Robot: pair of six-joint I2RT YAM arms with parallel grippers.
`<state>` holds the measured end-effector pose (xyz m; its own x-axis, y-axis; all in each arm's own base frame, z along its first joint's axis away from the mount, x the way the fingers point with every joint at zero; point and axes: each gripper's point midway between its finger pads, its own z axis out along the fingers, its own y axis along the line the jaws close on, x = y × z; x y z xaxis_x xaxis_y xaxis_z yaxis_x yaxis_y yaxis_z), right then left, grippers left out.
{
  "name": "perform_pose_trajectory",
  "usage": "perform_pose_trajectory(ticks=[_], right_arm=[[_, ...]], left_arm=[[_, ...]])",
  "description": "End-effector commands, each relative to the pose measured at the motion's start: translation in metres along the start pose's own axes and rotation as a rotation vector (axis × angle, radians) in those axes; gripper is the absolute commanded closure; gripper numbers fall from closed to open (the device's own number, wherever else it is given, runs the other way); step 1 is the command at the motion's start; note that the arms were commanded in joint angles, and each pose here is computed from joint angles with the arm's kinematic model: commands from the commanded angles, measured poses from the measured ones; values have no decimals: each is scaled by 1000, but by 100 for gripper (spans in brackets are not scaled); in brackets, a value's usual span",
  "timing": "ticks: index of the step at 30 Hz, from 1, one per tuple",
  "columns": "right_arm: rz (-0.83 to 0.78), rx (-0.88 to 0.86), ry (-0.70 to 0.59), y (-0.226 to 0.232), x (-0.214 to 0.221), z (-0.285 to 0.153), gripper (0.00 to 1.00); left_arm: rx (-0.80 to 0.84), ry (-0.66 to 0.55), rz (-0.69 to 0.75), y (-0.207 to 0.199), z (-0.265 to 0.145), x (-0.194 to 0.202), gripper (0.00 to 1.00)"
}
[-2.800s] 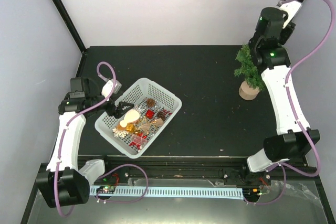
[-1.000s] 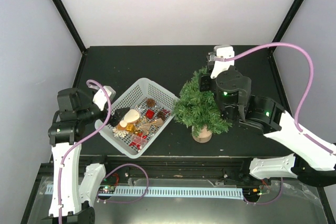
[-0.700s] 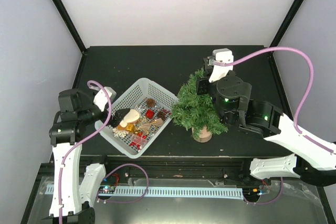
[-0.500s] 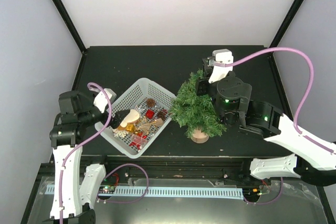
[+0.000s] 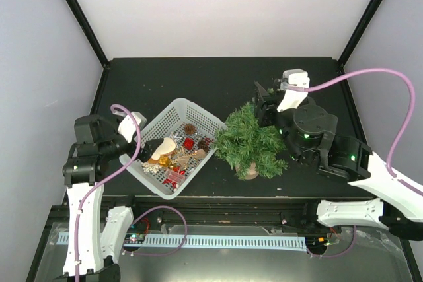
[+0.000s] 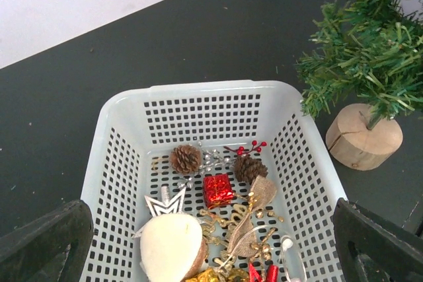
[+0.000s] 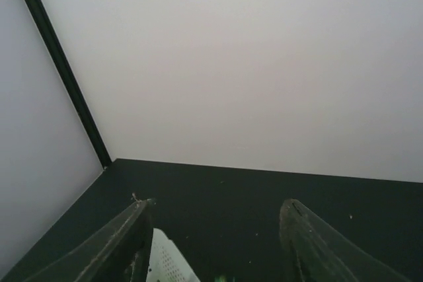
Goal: Decorate the small christmas tree
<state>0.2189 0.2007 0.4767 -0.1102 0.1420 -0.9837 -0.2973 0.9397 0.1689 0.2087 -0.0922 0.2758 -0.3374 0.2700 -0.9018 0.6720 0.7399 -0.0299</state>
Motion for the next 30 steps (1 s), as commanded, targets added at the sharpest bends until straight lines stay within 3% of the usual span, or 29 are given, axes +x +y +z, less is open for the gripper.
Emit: perform_pose_trajectory(ticks=[1, 8, 13, 20, 25, 30], right_arm=[[53, -52, -11, -5, -6, -13, 41], [97, -144, -48, -12, -40, -38, 28], [145, -186, -42, -26, -57, -58, 29], [71, -146, 142, -37, -13, -61, 48], [86, -50, 256, -68, 36, -70, 78], [54, 111, 431, -103, 106, -79, 89]], left_arm=[[-26, 18, 18, 2, -5, -6, 1], [-56, 38, 37, 0, -17, -11, 1], [-93, 72, 42, -2, -31, -18, 1], [-112, 131, 27, -13, -50, -18, 1], [-107, 158, 35, -20, -58, -19, 1], [-98, 196, 39, -18, -52, -4, 1]])
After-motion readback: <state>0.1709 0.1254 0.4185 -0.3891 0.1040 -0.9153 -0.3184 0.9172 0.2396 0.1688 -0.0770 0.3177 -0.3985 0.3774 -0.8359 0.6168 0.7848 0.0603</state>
